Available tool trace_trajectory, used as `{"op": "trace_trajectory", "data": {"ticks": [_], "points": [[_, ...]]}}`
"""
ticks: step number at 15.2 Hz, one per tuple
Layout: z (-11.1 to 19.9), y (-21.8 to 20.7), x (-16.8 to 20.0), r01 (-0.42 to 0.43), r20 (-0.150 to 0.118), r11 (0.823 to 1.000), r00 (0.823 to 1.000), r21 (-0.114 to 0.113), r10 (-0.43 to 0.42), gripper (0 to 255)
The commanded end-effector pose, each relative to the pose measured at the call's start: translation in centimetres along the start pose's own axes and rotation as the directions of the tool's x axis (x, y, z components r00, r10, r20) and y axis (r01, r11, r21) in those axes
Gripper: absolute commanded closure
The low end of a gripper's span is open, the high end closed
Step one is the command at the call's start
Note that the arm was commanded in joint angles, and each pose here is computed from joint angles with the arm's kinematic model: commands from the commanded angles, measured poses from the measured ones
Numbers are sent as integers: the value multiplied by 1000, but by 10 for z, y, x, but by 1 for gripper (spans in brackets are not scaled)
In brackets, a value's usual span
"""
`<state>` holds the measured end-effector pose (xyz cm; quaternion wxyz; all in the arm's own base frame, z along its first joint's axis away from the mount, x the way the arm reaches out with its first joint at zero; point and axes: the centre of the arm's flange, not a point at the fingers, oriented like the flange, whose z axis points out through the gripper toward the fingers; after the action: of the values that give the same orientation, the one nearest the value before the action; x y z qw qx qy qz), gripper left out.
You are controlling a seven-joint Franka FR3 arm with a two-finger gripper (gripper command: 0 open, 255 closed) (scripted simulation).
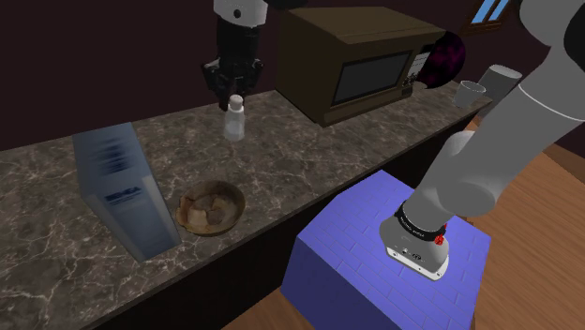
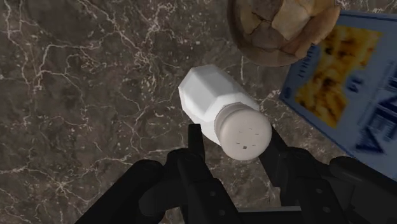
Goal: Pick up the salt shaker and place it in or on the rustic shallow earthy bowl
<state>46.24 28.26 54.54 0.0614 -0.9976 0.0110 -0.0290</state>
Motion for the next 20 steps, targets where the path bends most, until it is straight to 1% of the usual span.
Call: {"op": "trace_trajectory", "data": {"ticks": [1, 10, 20], "points": [[-4, -21, -16, -2, 0, 1000, 1000, 0, 2, 255], [-14, -117, -79, -2, 0, 1000, 1000, 0, 2, 255], [39, -111, -82, -2, 0, 1000, 1000, 0, 2, 255]]}}
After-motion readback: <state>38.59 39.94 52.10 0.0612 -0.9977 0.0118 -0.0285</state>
